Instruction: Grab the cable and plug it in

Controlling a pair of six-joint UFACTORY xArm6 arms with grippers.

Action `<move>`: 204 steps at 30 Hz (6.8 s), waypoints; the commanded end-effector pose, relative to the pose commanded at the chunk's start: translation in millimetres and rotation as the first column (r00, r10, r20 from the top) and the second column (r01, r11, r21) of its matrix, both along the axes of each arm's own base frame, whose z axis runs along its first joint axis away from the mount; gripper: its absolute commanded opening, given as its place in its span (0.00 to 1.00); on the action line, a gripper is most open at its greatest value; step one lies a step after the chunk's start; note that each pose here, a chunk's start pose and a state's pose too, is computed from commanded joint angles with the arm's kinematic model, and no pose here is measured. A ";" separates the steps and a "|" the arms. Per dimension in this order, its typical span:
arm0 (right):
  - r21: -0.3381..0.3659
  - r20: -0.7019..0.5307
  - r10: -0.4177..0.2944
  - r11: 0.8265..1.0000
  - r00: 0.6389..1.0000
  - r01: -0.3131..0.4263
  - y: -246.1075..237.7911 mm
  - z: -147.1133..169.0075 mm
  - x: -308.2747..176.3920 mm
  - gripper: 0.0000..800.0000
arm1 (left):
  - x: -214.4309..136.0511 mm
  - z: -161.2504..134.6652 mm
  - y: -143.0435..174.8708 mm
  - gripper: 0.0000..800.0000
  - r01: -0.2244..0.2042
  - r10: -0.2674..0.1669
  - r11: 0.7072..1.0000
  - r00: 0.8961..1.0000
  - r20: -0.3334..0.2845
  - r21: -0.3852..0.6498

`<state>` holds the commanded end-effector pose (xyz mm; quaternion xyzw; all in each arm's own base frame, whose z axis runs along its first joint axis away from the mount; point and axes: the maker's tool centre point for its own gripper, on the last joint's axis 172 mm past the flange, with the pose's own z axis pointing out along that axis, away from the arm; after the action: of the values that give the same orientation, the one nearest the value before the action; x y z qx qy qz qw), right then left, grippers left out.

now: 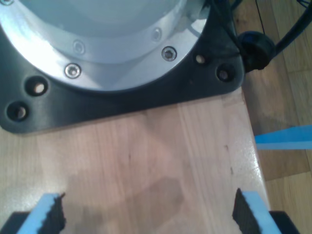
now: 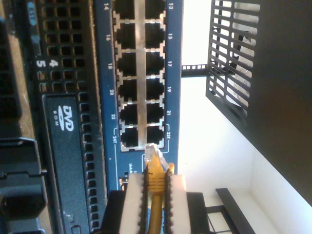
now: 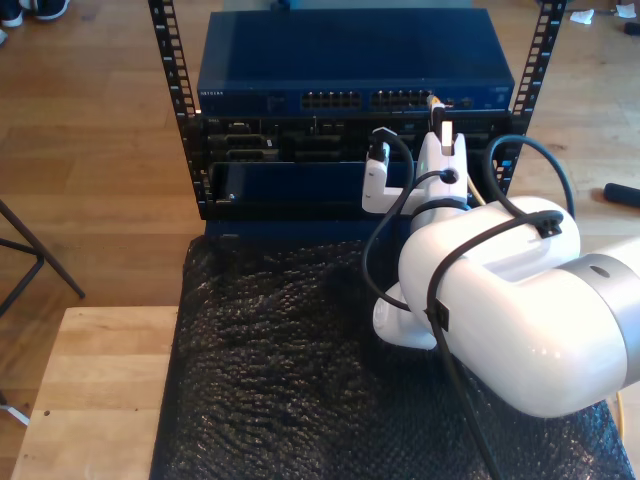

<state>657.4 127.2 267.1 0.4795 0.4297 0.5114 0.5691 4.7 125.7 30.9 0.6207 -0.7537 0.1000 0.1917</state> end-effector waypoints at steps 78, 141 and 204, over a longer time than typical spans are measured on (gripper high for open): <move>-0.003 -0.093 0.058 0.998 0.994 -0.058 16.1 6.0 -10.5 0.74 | 0.0 0.0 0.0 1.00 0.000 0.000 1.000 1.000 0.000 0.000; 0.130 -0.990 0.129 0.991 0.051 0.020 -383.6 -80.7 -481.7 1.00 | 0.0 0.0 0.0 1.00 0.000 0.000 1.000 1.000 0.000 0.000; 0.201 -0.974 0.201 0.980 -0.105 0.013 -298.9 -246.1 -636.3 1.00 | 0.0 0.0 0.0 1.00 0.000 0.000 1.000 1.000 0.000 0.000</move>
<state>21.1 -171.7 21.0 0.7082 0.7037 0.0564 -0.0103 4.7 125.7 30.9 0.6207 -0.7537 0.1000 0.1917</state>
